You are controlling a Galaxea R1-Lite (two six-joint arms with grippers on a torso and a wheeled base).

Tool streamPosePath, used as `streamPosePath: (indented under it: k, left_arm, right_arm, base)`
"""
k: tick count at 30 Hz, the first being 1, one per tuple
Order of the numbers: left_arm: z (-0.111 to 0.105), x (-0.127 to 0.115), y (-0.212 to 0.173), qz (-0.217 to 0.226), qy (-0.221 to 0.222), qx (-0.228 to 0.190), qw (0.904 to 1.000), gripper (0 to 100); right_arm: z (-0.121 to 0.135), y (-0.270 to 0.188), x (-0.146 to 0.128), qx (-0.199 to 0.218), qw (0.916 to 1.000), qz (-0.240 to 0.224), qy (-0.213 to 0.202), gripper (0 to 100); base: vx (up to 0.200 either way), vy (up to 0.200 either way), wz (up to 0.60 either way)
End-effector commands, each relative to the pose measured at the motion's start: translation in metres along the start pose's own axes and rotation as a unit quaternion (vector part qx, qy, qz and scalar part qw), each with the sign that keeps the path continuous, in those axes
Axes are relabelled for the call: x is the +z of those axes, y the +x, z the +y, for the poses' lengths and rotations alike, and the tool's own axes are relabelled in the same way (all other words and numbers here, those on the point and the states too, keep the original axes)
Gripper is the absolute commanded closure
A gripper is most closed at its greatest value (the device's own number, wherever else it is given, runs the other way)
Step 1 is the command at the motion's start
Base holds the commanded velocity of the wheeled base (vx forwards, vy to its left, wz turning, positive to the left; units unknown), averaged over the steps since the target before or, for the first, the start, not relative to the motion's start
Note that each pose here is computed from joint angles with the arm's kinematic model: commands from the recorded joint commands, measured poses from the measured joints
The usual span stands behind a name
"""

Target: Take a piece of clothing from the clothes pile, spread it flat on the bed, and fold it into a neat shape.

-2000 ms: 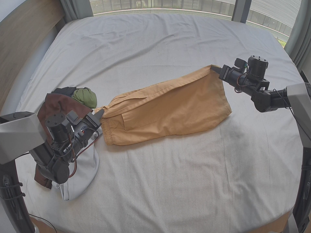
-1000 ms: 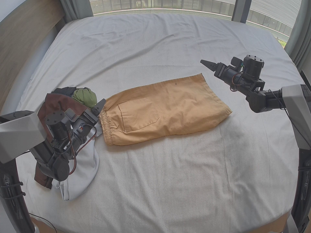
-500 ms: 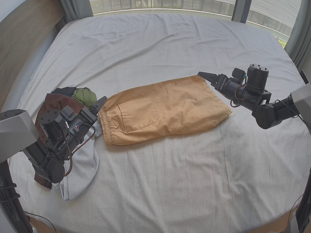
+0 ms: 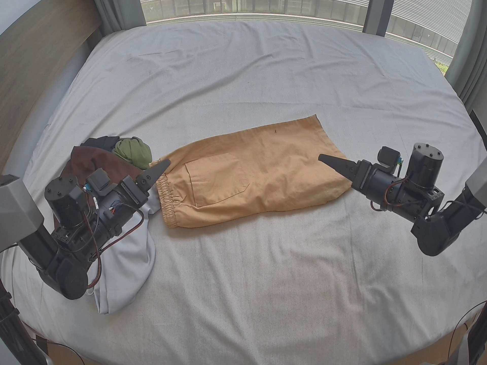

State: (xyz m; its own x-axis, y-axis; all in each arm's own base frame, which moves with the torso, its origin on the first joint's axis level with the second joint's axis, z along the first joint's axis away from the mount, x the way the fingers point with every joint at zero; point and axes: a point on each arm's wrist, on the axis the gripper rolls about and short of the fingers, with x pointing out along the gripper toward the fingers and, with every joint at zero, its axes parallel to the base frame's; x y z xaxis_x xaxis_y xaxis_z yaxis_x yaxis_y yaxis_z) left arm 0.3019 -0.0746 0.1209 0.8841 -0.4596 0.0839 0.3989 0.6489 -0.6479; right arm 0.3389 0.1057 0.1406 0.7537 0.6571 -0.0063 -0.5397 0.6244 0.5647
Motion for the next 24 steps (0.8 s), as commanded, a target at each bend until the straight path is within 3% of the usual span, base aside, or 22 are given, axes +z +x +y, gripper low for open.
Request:
streamPosePath:
  k: [1,5,24]
  left_arm:
    - [-0.003,-0.009,-0.006,0.025,0.012,-0.004,0.9996,0]
    - [0.001,-0.01,-0.006,0.027,0.034,0.001,0.9991,0]
    - [0.003,-0.012,-0.006,0.029,0.035,0.004,0.999,0]
  right_arm:
    - [-0.004,-0.016,-0.01,-0.002,0.9998,0.014,0.012,0]
    - [-0.009,-0.018,-0.018,-0.014,0.9993,0.028,0.021,0]
    - [-0.061,-0.004,-0.061,-0.072,0.9921,0.084,0.059,0]
  base:
    - [0.0,0.0,0.0]
    - [0.0,0.0,0.0]
    - [0.0,0.0,0.0]
